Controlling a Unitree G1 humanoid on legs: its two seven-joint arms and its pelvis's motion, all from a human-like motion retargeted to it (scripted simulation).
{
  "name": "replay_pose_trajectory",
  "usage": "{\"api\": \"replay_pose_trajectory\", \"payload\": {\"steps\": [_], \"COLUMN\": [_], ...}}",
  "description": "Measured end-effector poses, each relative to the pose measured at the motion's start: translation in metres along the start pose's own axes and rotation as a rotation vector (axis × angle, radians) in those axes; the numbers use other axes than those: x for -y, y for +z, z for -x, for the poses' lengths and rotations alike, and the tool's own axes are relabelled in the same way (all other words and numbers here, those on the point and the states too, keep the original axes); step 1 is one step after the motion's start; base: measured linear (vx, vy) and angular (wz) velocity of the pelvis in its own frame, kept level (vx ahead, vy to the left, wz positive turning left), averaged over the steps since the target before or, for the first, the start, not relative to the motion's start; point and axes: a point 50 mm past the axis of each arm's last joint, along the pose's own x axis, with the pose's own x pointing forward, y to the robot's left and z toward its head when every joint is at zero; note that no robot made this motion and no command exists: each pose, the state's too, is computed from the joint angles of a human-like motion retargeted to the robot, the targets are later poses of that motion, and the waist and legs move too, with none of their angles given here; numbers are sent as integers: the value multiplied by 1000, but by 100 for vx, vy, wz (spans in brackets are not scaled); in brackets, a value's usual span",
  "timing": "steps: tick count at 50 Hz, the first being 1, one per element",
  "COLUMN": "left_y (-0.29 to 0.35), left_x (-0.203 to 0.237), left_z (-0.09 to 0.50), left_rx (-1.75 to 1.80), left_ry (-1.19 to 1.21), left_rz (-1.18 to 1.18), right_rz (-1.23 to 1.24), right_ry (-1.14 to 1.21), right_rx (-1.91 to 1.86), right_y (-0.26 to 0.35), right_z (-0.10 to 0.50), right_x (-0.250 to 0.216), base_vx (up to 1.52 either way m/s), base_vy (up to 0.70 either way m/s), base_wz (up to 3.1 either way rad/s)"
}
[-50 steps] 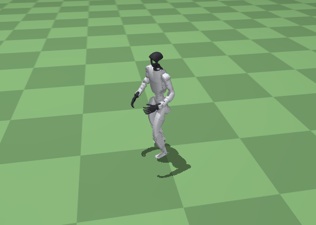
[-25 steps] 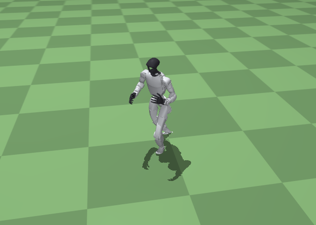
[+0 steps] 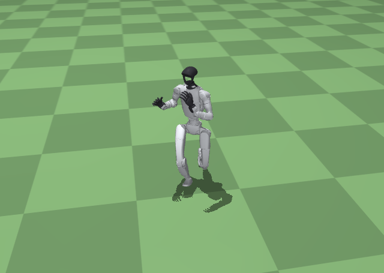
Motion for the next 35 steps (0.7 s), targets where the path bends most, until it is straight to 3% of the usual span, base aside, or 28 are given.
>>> {"api": "replay_pose_trajectory", "payload": {"steps": [5, 13, 25, 35], "left_y": [36, 48, 63, 63], "left_x": [9, 52, 145, 145], "left_z": [-69, -109, -127, -117], "left_rx": [355, 448, 409, 297], "left_ry": [-19, -193, -398, -334], "left_rz": [102, 322, 723, 1064], "right_rz": [-16, 80, 591, 893], "right_ry": [-59, -130, -106, -353], "right_rx": [397, 654, 438, -116], "right_y": [63, 112, 83, 3], "right_z": [-68, -85, -127, -95], "right_x": [13, 31, 93, 204], "base_vx": [130, 128, 80, 35], "base_vy": [50, 43, -19, -36], "base_wz": [6, 101, 137, 52]}}
